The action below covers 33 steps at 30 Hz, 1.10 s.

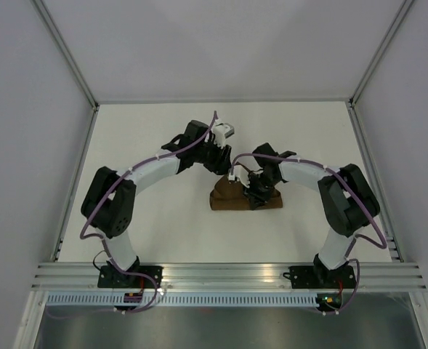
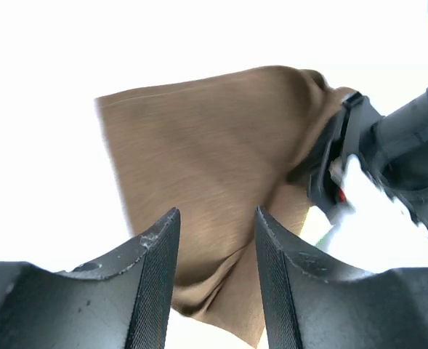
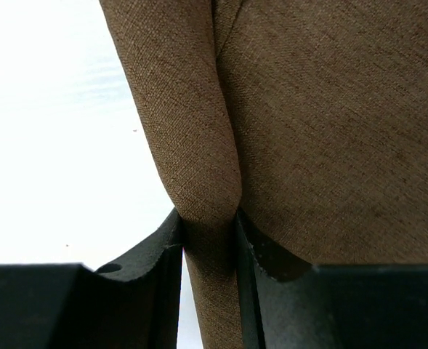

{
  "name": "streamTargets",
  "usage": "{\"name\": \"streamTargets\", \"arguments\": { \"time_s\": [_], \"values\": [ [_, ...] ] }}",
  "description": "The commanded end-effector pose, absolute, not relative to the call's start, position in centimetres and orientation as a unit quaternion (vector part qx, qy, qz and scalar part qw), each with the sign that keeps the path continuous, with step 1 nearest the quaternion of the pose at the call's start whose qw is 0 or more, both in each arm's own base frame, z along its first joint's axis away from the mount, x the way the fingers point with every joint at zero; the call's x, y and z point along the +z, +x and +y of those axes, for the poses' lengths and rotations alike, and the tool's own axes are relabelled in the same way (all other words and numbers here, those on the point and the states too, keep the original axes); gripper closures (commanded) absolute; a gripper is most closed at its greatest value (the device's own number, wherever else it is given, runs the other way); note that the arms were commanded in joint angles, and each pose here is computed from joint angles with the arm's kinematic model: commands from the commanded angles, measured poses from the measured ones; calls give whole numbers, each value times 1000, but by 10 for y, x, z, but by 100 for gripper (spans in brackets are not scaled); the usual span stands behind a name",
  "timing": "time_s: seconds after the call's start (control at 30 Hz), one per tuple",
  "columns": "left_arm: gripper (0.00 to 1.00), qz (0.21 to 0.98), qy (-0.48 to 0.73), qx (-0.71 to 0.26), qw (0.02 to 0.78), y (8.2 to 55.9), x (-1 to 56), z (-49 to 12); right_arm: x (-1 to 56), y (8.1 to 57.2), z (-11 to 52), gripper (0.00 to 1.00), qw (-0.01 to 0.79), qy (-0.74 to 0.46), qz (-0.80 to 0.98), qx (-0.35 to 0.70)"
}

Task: Fold the napkin, place the utensils inside, and roll it up
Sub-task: Roll the napkin at the center of the board.

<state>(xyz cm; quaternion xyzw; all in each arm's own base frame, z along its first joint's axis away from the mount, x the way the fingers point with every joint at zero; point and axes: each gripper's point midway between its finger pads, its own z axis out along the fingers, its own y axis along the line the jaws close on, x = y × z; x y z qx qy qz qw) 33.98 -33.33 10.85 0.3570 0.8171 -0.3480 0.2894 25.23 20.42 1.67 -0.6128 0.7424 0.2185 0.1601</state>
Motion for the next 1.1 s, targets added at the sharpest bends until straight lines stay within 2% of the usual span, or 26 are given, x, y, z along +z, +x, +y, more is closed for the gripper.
{"name": "streamTargets", "arguments": {
  "time_s": [0.0, 0.17, 0.23, 0.27, 0.3, 0.43, 0.57, 0.73, 0.9, 1.07],
  "values": [
    [48, 828, 257, -276, 415, 379, 147, -300, 4, 242, 196, 76, 83, -595, 751, 275],
    [48, 792, 224, -237, 516, 380, 185, -271, 6, 260, 198, 76, 38, -574, 760, 303],
    [47, 767, 214, -223, 562, 375, 202, -259, -1, 257, 196, 76, 2, -557, 766, 321],
    [47, 769, 215, -215, 562, 366, 189, -252, 2, 268, 201, 76, 8, -559, 764, 323],
    [46, 750, 216, -211, 589, 361, 206, -248, -6, 268, 200, 76, -6, -551, 766, 330],
    [45, 706, 277, -168, 630, 338, 208, -258, -13, 275, 200, 76, -31, -538, 770, 341],
    [43, 669, 397, -104, 619, 300, 181, -306, -18, 286, 201, 76, -39, -531, 771, 350],
    [42, 652, 502, -83, 561, 265, 122, -355, -25, 291, 199, 76, -50, -520, 775, 357],
    [40, 639, 558, -70, 525, 256, 91, -384, -31, 291, 194, 76, -58, -513, 779, 356],
    [40, 629, 573, -61, 522, 264, 82, -397, -34, 290, 192, 76, -63, -509, 780, 357]
  ]
}}
